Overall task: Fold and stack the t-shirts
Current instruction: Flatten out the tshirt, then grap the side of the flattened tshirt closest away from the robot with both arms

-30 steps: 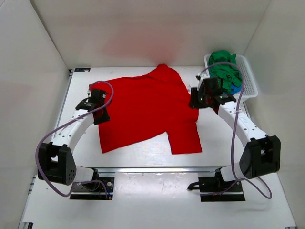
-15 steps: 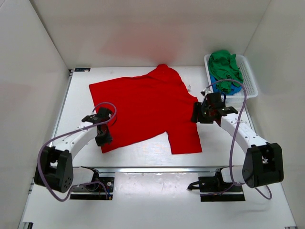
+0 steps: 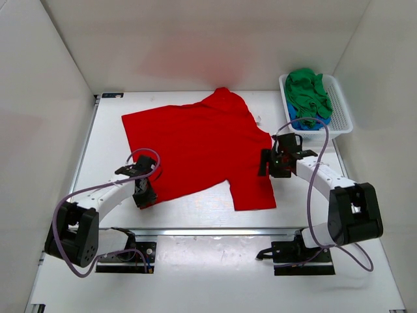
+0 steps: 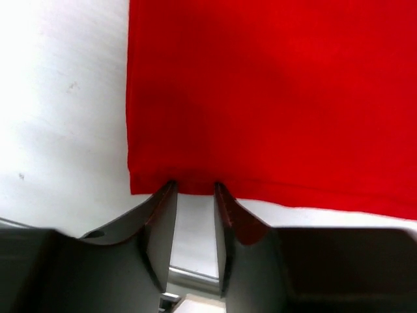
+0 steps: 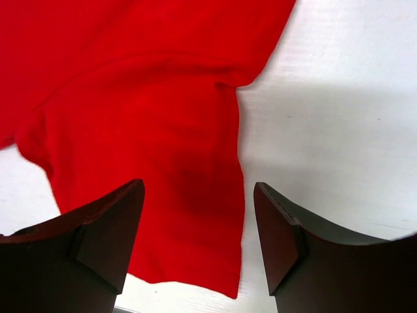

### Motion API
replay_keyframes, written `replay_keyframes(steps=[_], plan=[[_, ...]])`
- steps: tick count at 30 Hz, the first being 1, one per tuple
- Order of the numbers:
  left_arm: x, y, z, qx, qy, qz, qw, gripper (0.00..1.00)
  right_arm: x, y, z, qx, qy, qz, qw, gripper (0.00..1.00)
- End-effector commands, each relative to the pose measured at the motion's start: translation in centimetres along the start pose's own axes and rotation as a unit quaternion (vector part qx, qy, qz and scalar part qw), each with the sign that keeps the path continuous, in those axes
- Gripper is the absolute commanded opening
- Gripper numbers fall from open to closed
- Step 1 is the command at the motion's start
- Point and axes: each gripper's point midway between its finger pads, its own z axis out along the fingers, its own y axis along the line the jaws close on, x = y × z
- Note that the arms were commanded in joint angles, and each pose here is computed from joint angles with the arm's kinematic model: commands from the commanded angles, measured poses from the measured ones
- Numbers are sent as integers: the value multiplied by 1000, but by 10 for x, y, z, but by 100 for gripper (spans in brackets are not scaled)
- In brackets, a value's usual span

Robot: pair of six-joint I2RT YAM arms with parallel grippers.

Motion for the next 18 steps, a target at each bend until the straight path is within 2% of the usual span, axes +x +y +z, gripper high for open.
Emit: replay_keyframes(steps=[1,2,3,4,6,7,8,9,10,13,18], plan=[[-14,-3,1,5,-31,-21,999,34,4,-2,11,18,8,14,1000,66],[-18,-2,1,2,-42,-25,999,29,5,0,11,22,8,7,1000,66],[-19,-3,3,6,-44,-21,999,12,15,-1,11,36,24,10,999,65],[-15,1,5,3,-38,-22,999,2,20,-3,11,46,30,18,998,66],[-16,-1,6,9,-41,-29,999,0,35,-2,14,44,47,26,998,61],[-15,1,7,8,-41,-25,999,0,40,2,16,34,52,31,998,50],[-17,2,7,5,-43,-25,999,0,51,-1,17,33,69,34,997,30],[-16,3,6,3,-42,-22,999,0,52,-1,16,32,70,38,996,17],[-19,1,3,4,-46,-21,999,0,59,0,16,30,81,39,995,0],[-27,1,-6,11,-58,-26,998,0,61,4,4,36,72,37,996,0],[-45,-3,-32,41,-83,-33,995,0,45,23,-35,10,17,42,999,0]])
